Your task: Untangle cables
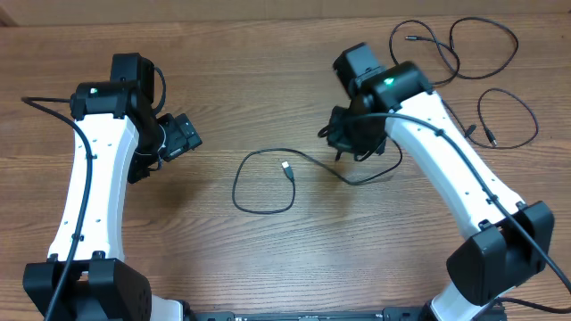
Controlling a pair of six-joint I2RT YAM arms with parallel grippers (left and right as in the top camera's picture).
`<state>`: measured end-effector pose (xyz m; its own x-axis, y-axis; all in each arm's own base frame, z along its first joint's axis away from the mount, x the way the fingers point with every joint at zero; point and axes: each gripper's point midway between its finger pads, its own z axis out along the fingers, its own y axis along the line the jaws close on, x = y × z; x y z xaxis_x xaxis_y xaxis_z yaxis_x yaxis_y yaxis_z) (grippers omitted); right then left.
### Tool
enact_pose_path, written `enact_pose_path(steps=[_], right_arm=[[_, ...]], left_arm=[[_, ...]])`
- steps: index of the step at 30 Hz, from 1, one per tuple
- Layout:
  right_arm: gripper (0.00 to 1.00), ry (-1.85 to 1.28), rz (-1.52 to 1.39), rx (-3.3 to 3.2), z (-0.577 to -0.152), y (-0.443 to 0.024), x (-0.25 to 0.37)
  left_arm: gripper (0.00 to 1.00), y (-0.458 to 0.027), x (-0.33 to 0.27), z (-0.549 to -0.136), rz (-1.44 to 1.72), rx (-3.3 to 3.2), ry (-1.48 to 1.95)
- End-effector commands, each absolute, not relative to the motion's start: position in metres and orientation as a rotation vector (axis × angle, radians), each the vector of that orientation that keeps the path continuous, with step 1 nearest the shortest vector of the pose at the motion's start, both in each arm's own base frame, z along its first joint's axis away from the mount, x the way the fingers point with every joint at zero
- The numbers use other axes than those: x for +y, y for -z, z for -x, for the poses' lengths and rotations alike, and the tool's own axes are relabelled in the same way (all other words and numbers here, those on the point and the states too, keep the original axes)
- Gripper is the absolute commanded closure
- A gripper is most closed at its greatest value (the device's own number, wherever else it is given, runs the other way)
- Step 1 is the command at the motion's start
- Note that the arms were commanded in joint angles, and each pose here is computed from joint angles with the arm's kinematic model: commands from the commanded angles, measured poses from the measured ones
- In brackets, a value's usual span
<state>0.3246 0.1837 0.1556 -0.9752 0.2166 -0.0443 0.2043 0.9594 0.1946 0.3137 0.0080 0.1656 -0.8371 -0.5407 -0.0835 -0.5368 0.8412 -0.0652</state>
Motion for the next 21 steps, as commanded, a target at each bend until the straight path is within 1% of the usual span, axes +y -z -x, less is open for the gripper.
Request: enact_pose_path(steps=[1,6,12,14,16,21], right_arm=[[0.92,-0.319,-0.376,3.034,-0.319,-0.153,0.193],[0.92,-0.345,-0.361,3.023,-0.317,-0.141,0.207],[0.92,-0.347,-0.453,3.032,-0.308,-0.121,0.216],[0.9,-0.378,-0.424,3.035,-0.306,-0.112,0.225],[0.87,-0.422,-0.393,3.036,-0.302,-0.104,0.235],[0.86,-0.482,-0.338,3.008,-0.302,-0.089,0.251]], left_arm=[[0.01,-0.165,0.01,-0.316,0.817,2.928,0.038],[0.01,-0.165,0.01,-0.316,0.817,2.928,0.038],[0.0,-0.165,0.01,-0.316,0.816,2.927,0.038],[0.0,-0.165,0.01,-0.316,0.816,2.927,0.038],[0.0,-0.165,0.01,-0.316,0.816,2.926,0.039],[0.01,-0.165,0.01,-0.316,0.816,2.926,0.039]])
